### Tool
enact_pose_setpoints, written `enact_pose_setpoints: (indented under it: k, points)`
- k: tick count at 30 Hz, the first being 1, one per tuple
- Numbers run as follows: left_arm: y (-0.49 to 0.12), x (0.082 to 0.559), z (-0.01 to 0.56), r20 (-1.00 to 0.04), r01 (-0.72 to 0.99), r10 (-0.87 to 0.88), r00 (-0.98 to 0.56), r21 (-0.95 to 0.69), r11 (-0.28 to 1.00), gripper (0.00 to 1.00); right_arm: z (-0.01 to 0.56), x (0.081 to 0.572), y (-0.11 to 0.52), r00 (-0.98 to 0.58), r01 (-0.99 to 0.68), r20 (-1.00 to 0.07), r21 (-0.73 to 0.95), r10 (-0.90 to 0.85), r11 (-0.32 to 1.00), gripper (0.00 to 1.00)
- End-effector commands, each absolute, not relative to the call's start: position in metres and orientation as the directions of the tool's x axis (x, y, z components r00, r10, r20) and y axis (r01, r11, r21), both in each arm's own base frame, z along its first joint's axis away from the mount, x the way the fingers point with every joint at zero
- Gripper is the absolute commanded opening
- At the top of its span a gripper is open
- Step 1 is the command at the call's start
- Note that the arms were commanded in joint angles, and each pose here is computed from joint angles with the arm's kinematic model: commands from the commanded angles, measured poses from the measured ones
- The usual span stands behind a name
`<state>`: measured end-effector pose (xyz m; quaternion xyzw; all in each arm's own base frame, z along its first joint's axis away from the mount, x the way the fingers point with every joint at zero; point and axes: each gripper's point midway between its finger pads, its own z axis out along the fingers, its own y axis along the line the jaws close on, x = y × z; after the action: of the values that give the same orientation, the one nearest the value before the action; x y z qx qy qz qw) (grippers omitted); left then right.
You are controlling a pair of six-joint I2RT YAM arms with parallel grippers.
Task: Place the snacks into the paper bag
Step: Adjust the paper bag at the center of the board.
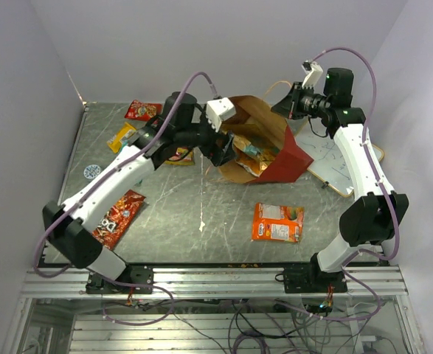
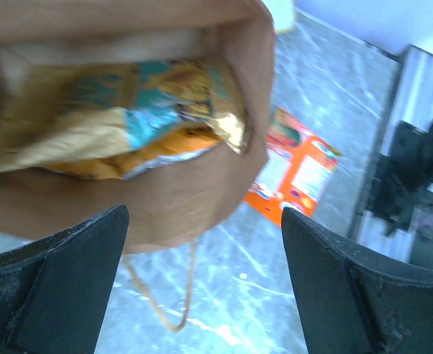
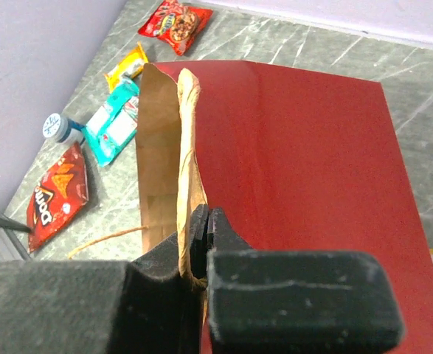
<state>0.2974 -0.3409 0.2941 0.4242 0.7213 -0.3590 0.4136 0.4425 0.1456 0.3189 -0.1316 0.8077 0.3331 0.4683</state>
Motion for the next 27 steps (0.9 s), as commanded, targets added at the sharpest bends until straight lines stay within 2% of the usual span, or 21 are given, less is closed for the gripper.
enact_pose_setpoints:
  k: [1, 5, 12, 16, 23, 27]
  points:
    - [-0.287, 0.344, 0.297, -0.895, 0.762, 0.369, -0.250, 0.054, 0.646, 0.95, 0.356, 0.437, 0.155, -0.454, -0.606, -0.882, 0.411, 0.129, 0.681, 0.00]
    - [-0.259, 0.362, 0.270, -0.889, 0.654, 0.279, -0.364, -0.031, 0.755, 0.95, 0.360, 0.434, 0.158, -0.449, -0.612, -0.882, 0.420, 0.142, 0.670, 0.00]
    - [-0.262, 0.369, 0.213, -0.825, 0.590, 0.243, -0.511, -0.130, 0.797, 0.96, 0.358, 0.428, 0.167, -0.463, -0.626, -0.875, 0.437, 0.143, 0.646, 0.00]
    - [-0.265, 0.372, 0.187, -0.790, 0.571, 0.228, -0.569, -0.180, 0.801, 0.91, 0.356, 0.425, 0.170, -0.469, -0.630, -0.872, 0.442, 0.140, 0.638, 0.00]
    - [-0.281, 0.376, 0.166, -0.732, 0.573, 0.186, -0.655, -0.321, 0.754, 0.68, 0.348, 0.421, 0.173, -0.477, -0.633, -0.870, 0.440, 0.127, 0.637, 0.00]
    - [-0.294, 0.377, 0.169, -0.716, 0.584, 0.156, -0.680, -0.400, 0.707, 0.42, 0.343, 0.422, 0.171, -0.480, -0.628, -0.869, 0.435, 0.120, 0.645, 0.00]
